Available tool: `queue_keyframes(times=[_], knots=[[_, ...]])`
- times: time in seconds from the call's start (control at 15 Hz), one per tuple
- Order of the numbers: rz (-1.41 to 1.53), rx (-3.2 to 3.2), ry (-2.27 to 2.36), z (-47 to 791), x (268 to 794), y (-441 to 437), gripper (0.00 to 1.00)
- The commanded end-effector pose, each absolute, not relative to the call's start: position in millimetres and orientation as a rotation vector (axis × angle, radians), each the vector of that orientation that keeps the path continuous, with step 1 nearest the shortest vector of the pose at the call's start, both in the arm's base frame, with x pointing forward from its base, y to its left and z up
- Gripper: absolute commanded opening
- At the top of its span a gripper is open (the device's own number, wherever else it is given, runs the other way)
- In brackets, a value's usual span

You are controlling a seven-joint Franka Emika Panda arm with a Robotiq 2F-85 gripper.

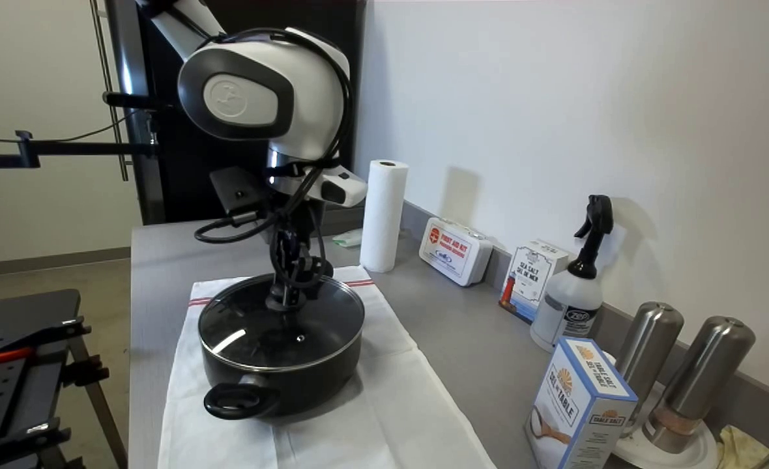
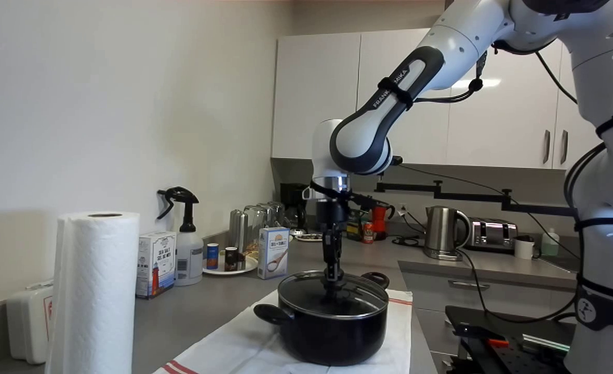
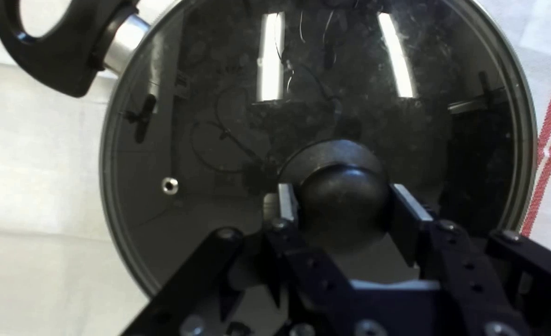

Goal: Pick up the lid from the pot and put it on the counter

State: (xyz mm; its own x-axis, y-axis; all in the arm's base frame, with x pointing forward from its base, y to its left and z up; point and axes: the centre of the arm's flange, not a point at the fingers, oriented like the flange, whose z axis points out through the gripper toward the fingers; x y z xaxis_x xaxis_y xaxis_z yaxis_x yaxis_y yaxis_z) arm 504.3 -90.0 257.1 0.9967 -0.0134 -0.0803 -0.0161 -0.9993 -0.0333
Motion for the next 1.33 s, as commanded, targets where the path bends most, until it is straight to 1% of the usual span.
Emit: queue_keyframes(times=[0.0,0.27,0.6,0.87,1.27], knots=[[0.061,-3.123,-0.013,276,502,-85,0.25],[0.024,-3.165,-0.070,301,495,-76,0.25],[0.016,-3.186,-0.200,318,503,-55,0.25],[0.063,-3.152,-0.361,317,513,-12,0.25],[0.131,-3.109,-0.705,323,510,79,0.25]])
